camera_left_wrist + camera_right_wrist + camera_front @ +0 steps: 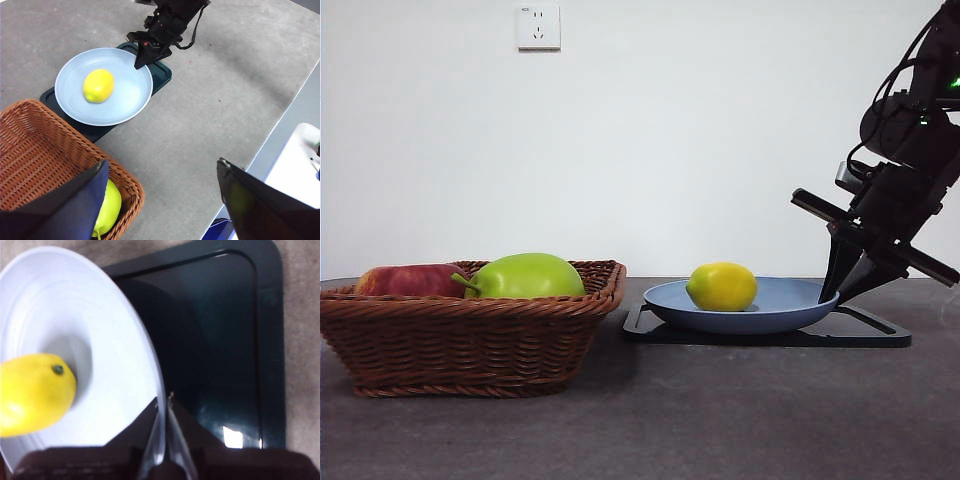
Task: Take the lemon from the basket,put the lemon in the plate,hand out the plate
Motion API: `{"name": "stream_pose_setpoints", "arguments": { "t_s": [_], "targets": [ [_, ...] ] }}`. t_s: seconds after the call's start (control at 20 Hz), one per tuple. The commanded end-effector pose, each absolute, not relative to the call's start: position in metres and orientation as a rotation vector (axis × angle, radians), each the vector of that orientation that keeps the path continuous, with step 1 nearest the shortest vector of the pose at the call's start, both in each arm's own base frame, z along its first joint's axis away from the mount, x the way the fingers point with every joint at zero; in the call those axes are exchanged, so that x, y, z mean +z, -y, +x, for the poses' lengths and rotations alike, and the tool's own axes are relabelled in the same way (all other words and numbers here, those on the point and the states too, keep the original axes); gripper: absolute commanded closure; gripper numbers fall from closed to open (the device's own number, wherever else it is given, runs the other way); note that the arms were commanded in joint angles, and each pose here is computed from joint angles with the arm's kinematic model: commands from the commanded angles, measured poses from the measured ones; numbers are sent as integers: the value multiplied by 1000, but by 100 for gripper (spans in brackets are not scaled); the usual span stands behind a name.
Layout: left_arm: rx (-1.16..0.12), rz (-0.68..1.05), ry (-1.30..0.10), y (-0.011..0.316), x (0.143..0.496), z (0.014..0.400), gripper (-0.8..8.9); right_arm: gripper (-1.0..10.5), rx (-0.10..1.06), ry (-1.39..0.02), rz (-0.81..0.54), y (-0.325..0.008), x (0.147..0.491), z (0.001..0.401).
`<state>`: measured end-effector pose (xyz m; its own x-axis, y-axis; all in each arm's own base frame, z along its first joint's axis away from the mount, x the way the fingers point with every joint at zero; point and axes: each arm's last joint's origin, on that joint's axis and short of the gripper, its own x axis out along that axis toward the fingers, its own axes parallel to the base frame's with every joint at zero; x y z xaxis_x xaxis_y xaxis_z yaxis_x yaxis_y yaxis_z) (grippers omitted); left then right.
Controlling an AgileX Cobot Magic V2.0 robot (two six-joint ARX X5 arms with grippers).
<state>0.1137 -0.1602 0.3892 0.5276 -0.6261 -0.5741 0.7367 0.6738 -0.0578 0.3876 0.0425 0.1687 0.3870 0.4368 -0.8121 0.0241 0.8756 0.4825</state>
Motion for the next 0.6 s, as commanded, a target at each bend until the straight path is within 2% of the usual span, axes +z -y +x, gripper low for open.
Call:
{"name": "stream_pose_setpoints", "arguments": {
  "t_s": [0.05,0.25,0.45,0.6],
  "targets": [
    [-817,190,-590,162,393,114,437,903,269,-1133,464,-43,169,394],
    [-799,194,-585,162,393,114,437,766,283,-1127,450,-42,169,395],
    [-680,223,-540,160,394,117,438,762,339,-1107,464,-44,180,392],
    [-641,261,-498,164,394,122,442,765,377,-1092,385,-43,206,378]
  ]
}}
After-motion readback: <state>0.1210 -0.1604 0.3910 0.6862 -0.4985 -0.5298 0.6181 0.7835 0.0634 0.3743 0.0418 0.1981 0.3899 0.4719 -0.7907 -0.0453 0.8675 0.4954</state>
